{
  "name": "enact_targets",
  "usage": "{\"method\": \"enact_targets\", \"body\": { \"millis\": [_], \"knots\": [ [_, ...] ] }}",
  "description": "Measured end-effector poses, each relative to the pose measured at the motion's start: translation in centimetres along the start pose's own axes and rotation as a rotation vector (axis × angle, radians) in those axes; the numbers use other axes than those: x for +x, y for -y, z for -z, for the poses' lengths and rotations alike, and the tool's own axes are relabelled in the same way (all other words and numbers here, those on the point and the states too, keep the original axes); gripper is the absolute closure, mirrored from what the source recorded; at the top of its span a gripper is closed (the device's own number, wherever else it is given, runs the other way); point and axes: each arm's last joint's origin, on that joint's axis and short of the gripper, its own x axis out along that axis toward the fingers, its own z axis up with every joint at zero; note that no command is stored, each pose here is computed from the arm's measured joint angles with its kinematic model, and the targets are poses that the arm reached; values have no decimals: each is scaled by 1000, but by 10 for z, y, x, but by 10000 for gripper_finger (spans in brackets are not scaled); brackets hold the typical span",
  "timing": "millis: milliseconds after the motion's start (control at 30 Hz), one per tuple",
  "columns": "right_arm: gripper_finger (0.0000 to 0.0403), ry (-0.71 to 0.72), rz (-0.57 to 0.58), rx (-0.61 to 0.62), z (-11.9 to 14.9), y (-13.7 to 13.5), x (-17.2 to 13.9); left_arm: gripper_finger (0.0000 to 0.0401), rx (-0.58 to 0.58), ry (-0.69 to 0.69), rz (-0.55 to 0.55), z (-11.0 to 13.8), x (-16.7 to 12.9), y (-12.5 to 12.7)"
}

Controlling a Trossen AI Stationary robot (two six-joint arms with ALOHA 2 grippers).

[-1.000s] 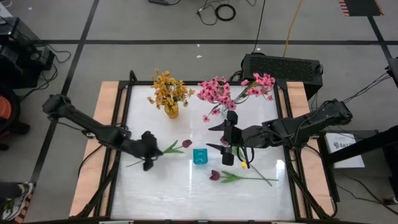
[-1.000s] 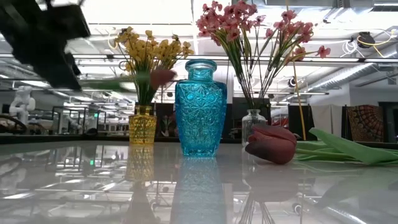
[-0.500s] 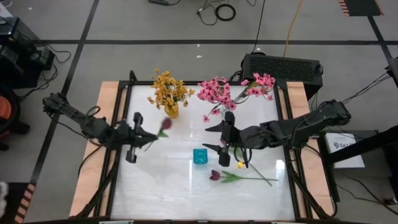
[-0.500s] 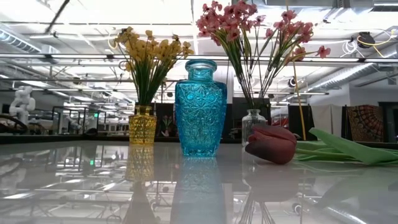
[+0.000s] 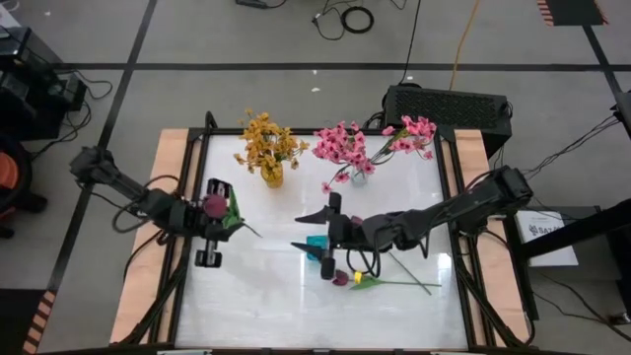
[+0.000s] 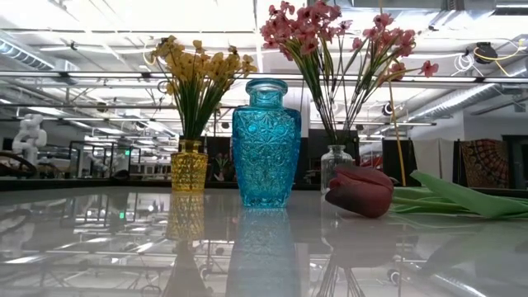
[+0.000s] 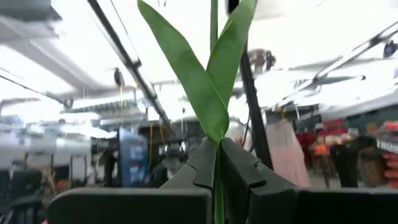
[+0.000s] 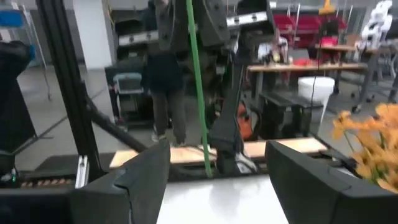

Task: Sort flowers into vase by color
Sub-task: Put the top left dark red flower into the blue vase

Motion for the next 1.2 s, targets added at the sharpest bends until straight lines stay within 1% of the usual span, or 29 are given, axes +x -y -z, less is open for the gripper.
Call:
{"method": "enact_targets", "body": {
  "millis": [133, 233, 367, 433, 700, 867, 1033, 1133, 1200],
  "knots": [
    [147, 8, -20, -17, 8, -4, 8, 386, 8, 44, -13, 13, 7, 7],
    [147, -9, -54, -26, 12, -5, 10, 386, 3, 66, 11, 25, 11, 12],
    [147, -6, -79, -35, 13, -6, 10, 386, 9, 53, 24, 42, 14, 19],
    [147, -10, -77, -46, 14, -5, 11, 386, 11, 65, 12, 47, 17, 20],
    [147, -17, -63, -71, 14, 1, 14, 386, 23, 33, 21, 61, 34, 28],
    [147, -16, -150, -63, 15, 2, 16, 386, 32, 28, 12, 66, 41, 28],
    [148, -26, -143, -65, 19, 4, 19, 386, 43, 22, -1, 69, 43, 24],
    [162, -25, -132, -59, 19, 8, 21, 386, 44, 19, 1, 69, 43, 24],
    [185, -26, -126, -53, 19, 10, 22, 386, 44, 18, 1, 69, 43, 24]
  ]
}}
